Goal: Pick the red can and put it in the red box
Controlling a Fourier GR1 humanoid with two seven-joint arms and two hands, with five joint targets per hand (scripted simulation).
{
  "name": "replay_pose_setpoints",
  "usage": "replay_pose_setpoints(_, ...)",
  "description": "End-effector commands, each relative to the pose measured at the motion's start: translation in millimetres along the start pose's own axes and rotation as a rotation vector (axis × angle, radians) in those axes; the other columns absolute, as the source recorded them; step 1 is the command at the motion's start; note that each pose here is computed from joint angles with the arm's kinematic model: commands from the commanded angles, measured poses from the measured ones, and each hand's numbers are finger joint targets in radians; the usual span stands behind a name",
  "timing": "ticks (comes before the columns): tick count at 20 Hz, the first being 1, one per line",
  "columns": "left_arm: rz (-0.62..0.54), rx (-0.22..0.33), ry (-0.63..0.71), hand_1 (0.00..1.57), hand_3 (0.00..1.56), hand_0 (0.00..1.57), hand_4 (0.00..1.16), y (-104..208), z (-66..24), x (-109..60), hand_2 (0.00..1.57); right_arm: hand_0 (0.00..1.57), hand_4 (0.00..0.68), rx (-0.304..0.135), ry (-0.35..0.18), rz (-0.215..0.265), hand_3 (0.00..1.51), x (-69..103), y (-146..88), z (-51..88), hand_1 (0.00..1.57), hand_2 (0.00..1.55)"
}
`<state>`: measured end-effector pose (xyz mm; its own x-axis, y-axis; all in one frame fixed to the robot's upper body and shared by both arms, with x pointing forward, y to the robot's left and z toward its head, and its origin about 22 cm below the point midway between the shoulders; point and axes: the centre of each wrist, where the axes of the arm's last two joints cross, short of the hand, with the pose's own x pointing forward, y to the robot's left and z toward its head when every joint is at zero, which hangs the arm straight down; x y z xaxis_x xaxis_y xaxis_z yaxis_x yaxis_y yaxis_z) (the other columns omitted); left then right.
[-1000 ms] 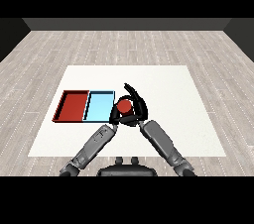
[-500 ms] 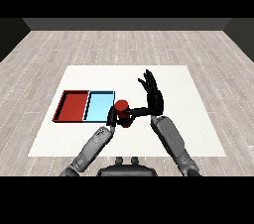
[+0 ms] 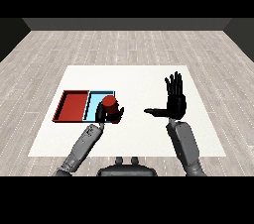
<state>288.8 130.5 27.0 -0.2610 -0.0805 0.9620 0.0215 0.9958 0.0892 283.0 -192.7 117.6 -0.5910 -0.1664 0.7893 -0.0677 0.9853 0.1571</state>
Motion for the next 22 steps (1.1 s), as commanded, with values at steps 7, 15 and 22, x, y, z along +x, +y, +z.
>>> replay_pose_setpoints(7,-0.168,0.110,-0.036,1.57,1.42,1.57,1.12,75,-24.8,30.9,1.55,0.00,0.000,-0.070,0.131,0.154,0.00,-21.9,-66,52.5,0.00,0.00)
replay_pose_setpoints(15,-0.400,0.191,0.034,1.42,1.39,1.42,1.11,123,-47.5,31.1,1.45,0.00,0.000,-0.099,0.237,0.153,0.00,-50.2,-93,99.8,0.00,0.00)
replay_pose_setpoints(22,-0.500,0.304,0.284,1.57,1.46,1.57,1.10,196,-86.7,-7.5,1.55,0.00,0.000,-0.083,0.259,0.175,0.00,-63.5,-91,99.0,0.00,0.00)
